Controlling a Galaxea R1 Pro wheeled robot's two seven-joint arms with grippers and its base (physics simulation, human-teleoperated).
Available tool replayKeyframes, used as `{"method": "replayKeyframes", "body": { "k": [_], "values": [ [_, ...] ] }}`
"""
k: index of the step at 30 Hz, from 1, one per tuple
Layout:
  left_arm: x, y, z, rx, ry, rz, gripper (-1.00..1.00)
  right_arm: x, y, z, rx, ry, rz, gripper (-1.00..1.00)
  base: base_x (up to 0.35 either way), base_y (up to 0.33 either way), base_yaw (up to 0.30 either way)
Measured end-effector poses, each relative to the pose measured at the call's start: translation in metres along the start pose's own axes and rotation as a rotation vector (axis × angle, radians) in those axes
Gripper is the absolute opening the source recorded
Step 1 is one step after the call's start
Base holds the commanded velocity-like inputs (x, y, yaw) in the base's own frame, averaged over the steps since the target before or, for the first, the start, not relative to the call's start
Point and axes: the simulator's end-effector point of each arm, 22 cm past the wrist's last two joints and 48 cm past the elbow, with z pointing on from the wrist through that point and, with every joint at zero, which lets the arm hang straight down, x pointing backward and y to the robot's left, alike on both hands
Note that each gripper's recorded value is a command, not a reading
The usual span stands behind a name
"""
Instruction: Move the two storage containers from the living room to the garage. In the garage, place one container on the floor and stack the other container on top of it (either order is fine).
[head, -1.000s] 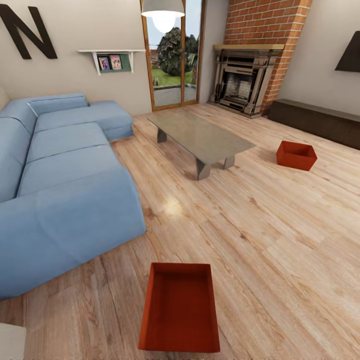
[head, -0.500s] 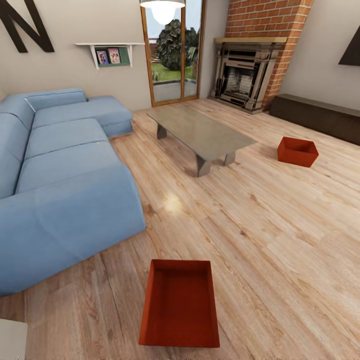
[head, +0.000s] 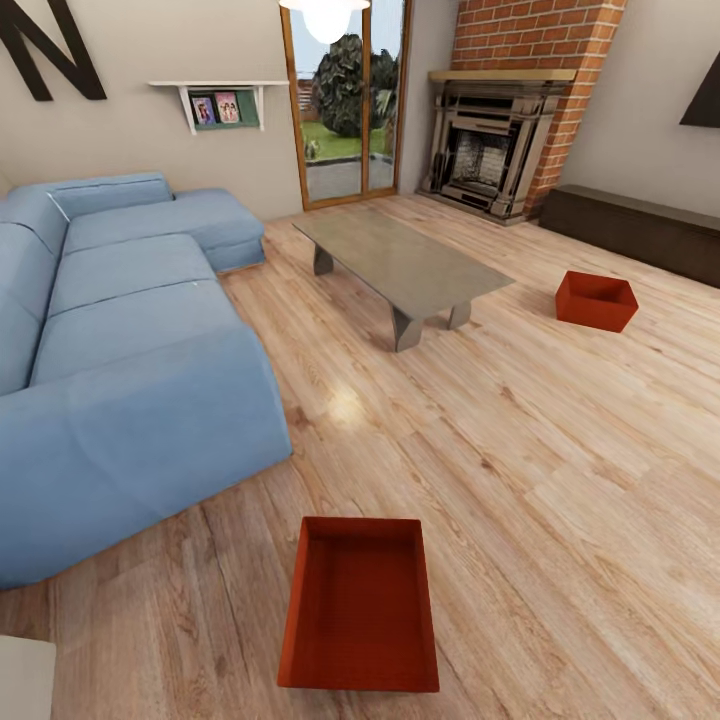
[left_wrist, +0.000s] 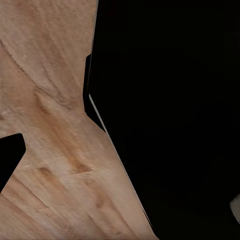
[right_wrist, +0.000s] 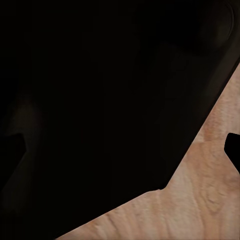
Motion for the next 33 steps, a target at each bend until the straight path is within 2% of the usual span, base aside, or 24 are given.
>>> {"method": "replayKeyframes", "body": {
  "k": [24,29,32,33],
  "values": [
    [0.000,0.002,0.000,-0.003,0.000,0.001,1.00,0.000,-0.001,0.000,0.001,0.000,0.004,1.00,0.000,0.000,0.000],
    [-0.001,-0.003,0.000,0.007,-0.004,0.013,1.00,-0.002,-0.001,0.000,0.006,-0.004,0.006,1.00,0.000,0.000,0.000],
    [-0.012,-0.005,0.000,0.010,-0.030,0.014,1.00,-0.011,-0.002,0.001,0.008,-0.024,0.009,1.00,0.000,0.000,0.000],
    [-0.028,-0.008,0.001,0.016,-0.064,0.011,1.00,-0.023,0.000,0.001,0.003,-0.049,0.009,1.00,0.000,0.000,0.000]
  ]
}}
